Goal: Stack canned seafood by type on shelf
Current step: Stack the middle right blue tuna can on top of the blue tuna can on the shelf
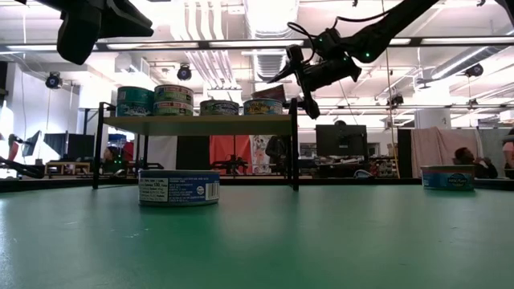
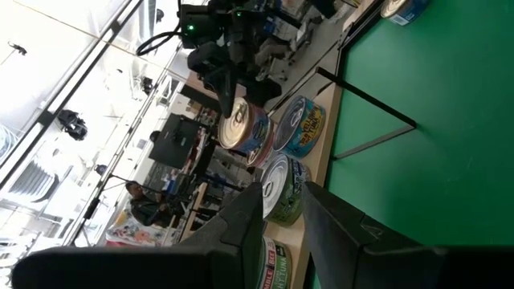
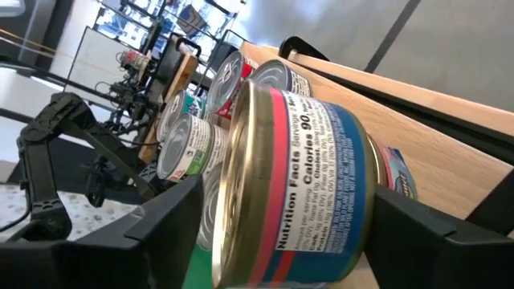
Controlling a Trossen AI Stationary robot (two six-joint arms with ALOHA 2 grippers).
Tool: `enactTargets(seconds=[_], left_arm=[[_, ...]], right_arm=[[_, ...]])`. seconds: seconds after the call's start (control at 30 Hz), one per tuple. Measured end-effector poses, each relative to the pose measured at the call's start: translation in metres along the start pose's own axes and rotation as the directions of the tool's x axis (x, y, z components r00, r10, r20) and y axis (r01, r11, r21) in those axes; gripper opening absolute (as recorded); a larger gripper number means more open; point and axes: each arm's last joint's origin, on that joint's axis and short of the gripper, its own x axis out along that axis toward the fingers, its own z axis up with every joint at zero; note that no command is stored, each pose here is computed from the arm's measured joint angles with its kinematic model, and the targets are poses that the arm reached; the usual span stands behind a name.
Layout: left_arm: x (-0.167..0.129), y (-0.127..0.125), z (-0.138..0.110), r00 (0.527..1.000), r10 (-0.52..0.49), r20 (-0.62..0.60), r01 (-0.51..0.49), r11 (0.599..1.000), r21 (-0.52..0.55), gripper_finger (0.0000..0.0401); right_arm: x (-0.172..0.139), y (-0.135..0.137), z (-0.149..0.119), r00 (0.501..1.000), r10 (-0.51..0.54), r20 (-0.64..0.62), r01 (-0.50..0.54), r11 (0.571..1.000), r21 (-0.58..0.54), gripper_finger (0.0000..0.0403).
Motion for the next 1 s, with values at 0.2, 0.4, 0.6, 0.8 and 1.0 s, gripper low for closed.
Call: enactTargets(seconds=[0.2, 0.4, 0.6, 0.8, 1.0], left_arm=[[0.0000, 0.0000, 0.0000, 1.000, 0.000, 0.000, 0.000, 1.000, 0.000, 0.0075], [0.0000, -0.0001, -0.0001, 1.000, 0.000, 0.000, 0.000, 1.000, 0.001, 0.0075], [0.0000, 0.0000, -0.0001, 1.000, 0.000, 0.000, 0.000, 1.000, 0.000, 0.0075], [0.0000, 0.0000, -0.0001, 1.000, 0.000, 0.000, 0.000, 1.000, 0.001, 0.0075], [0.0000, -0.0001, -0.0001, 1.000, 0.000, 0.000, 0.000, 1.000, -0.007, 0.0075]], right_arm=[[0.0000, 0.0000, 0.0001, 1.000, 0.000, 0.001, 0.000, 1.000, 0.004, 0.0330], [0.0000, 0.0000, 0.0001, 1.000, 0.000, 0.001, 0.000, 1.000, 0.026, 0.0363], [0.0000, 0.0000, 0.0002, 1.000, -0.003, 0.004, 0.003, 0.998, 0.070, 0.0368], [0.0000, 0.0000, 0.0002, 1.000, -0.003, 0.004, 0.003, 0.997, 0.078, 0.0368], [0.0000, -0.0002, 0.0000, 1.000, -0.004, 0.003, 0.004, 0.997, 0.074, 0.0368]])
